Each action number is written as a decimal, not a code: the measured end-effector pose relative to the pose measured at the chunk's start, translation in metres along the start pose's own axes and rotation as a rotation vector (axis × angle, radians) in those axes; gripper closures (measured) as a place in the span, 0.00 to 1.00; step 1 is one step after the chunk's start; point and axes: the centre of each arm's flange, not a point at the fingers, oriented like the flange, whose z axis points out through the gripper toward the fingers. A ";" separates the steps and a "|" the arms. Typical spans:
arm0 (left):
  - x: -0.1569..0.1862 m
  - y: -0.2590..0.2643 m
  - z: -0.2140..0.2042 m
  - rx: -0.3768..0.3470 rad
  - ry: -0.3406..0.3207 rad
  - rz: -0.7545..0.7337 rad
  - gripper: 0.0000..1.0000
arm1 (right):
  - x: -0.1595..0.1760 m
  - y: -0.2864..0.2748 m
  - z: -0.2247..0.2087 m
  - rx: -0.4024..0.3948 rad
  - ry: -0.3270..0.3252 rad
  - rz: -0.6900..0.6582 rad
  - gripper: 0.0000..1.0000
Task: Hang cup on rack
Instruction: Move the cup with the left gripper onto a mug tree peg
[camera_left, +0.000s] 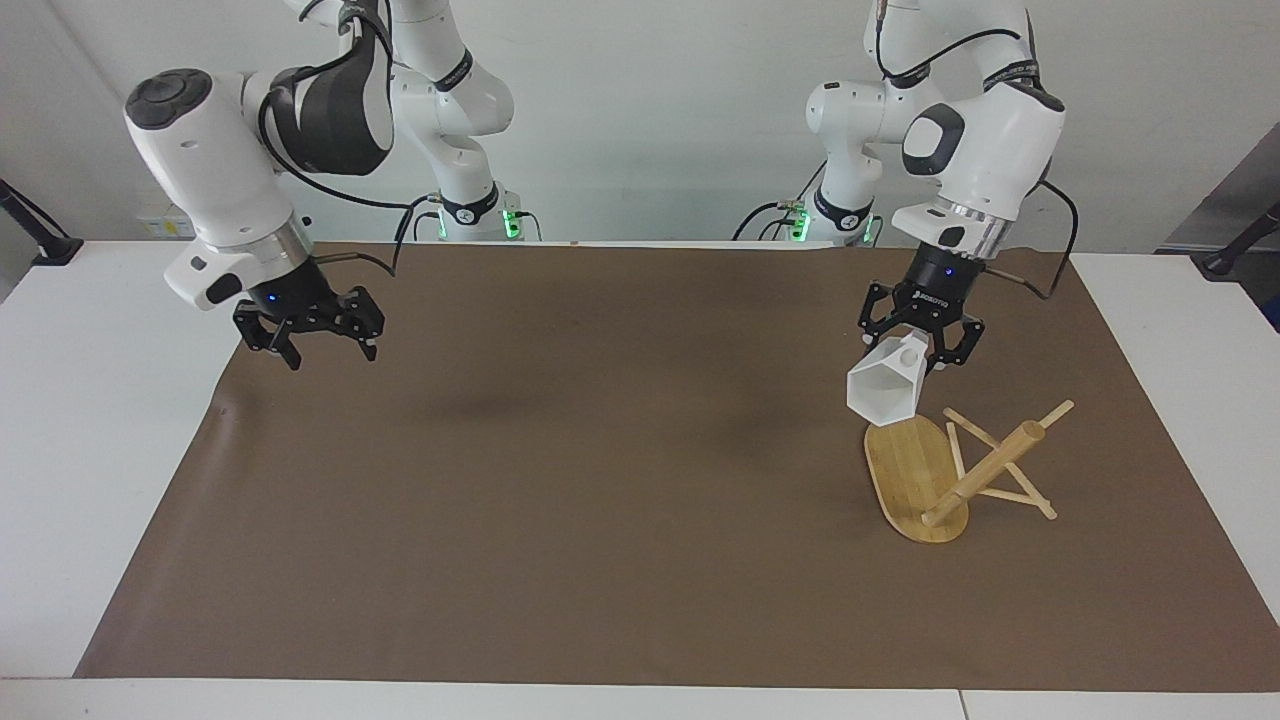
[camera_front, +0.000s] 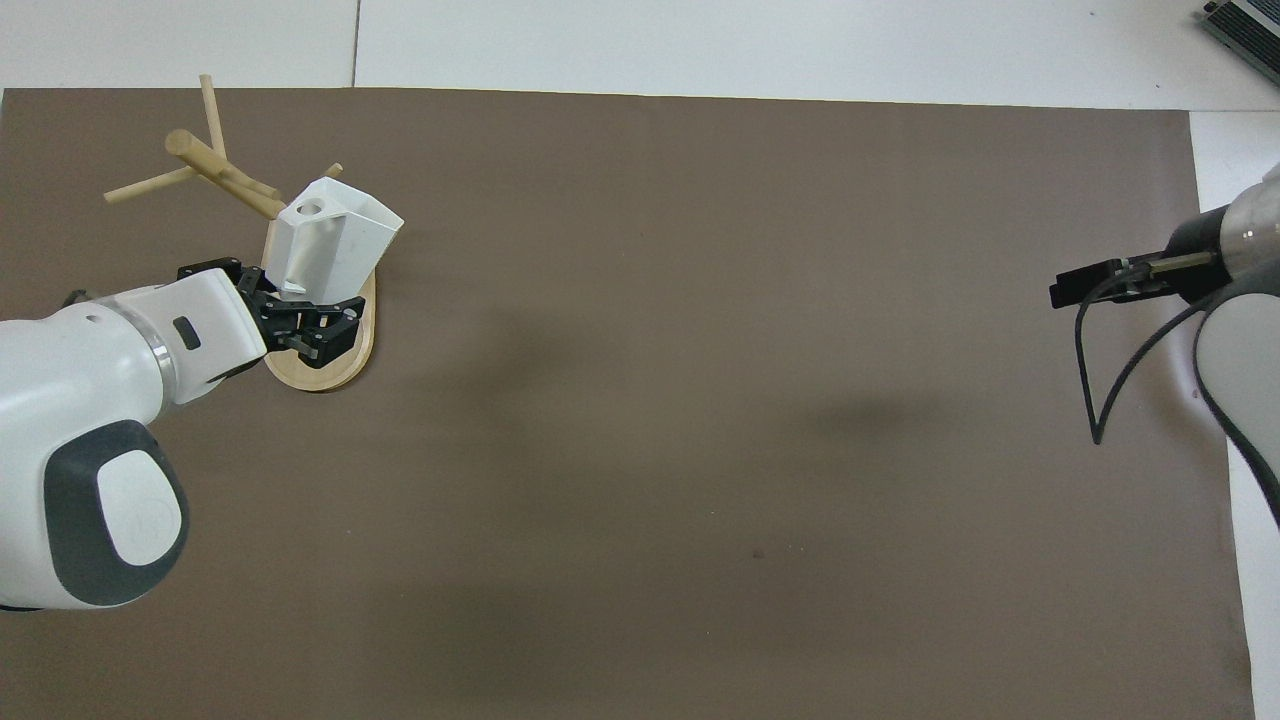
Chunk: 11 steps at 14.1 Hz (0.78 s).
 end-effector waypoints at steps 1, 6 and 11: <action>0.001 0.002 0.009 0.007 0.010 -0.005 0.29 | -0.010 0.003 -0.013 0.005 -0.021 0.008 0.00; -0.001 0.002 0.037 0.026 0.027 -0.034 0.29 | -0.039 0.003 -0.087 -0.029 -0.063 0.053 0.00; -0.002 -0.003 0.044 0.043 0.043 -0.055 0.29 | -0.033 0.004 -0.082 -0.032 -0.053 0.063 0.00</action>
